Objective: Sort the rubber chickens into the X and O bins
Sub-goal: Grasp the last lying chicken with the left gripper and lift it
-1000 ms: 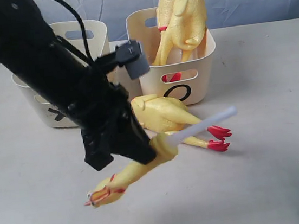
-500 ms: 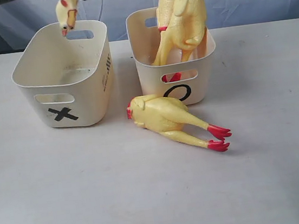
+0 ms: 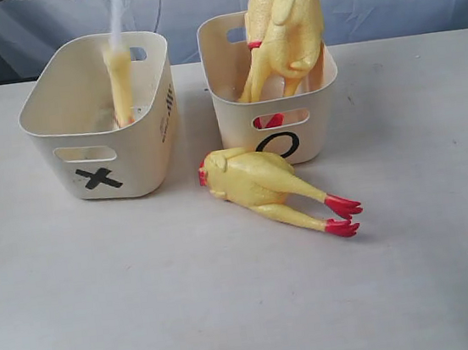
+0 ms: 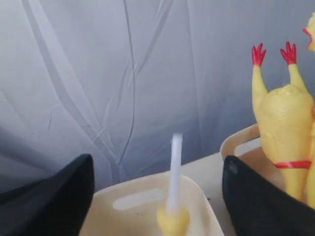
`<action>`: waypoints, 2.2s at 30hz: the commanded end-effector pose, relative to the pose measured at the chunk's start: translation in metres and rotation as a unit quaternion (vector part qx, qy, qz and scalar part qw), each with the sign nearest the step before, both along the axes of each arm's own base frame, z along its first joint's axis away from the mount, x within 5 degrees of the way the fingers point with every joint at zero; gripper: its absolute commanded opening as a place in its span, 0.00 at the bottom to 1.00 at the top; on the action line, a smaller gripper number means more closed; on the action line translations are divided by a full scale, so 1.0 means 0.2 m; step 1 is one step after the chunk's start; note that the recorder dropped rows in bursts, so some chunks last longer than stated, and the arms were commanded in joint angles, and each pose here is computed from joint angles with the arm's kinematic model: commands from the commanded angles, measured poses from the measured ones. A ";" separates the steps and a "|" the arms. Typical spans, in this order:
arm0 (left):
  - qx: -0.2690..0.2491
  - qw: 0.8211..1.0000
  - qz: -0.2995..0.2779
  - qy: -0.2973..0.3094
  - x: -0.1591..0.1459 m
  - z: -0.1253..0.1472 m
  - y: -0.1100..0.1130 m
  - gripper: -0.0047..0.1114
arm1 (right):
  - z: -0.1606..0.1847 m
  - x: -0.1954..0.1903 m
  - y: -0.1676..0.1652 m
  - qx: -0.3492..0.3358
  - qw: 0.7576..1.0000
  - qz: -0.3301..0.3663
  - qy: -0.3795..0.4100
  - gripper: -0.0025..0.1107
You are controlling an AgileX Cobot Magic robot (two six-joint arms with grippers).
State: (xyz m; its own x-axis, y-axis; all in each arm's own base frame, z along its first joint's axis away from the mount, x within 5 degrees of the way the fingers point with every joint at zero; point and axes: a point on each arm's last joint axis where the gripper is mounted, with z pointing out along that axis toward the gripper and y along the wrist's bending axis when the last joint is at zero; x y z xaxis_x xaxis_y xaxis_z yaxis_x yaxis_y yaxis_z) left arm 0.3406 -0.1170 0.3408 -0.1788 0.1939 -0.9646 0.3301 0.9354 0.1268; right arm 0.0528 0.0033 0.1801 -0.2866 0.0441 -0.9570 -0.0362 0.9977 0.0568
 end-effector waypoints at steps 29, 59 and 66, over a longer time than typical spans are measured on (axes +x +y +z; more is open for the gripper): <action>0.460 0.761 -0.454 0.057 -0.34 -0.79 -0.70 0.84 | 0.00 0.00 0.00 0.000 1.000 0.001 -0.007 0.02; 0.506 0.685 -0.503 0.146 -0.35 -1.10 -0.68 0.04 | 0.00 0.00 0.00 0.000 1.000 0.001 -0.006 0.02; 0.470 0.729 -0.479 0.132 -0.40 -0.82 -0.66 0.04 | 0.00 0.00 0.00 0.000 1.000 0.001 -0.006 0.02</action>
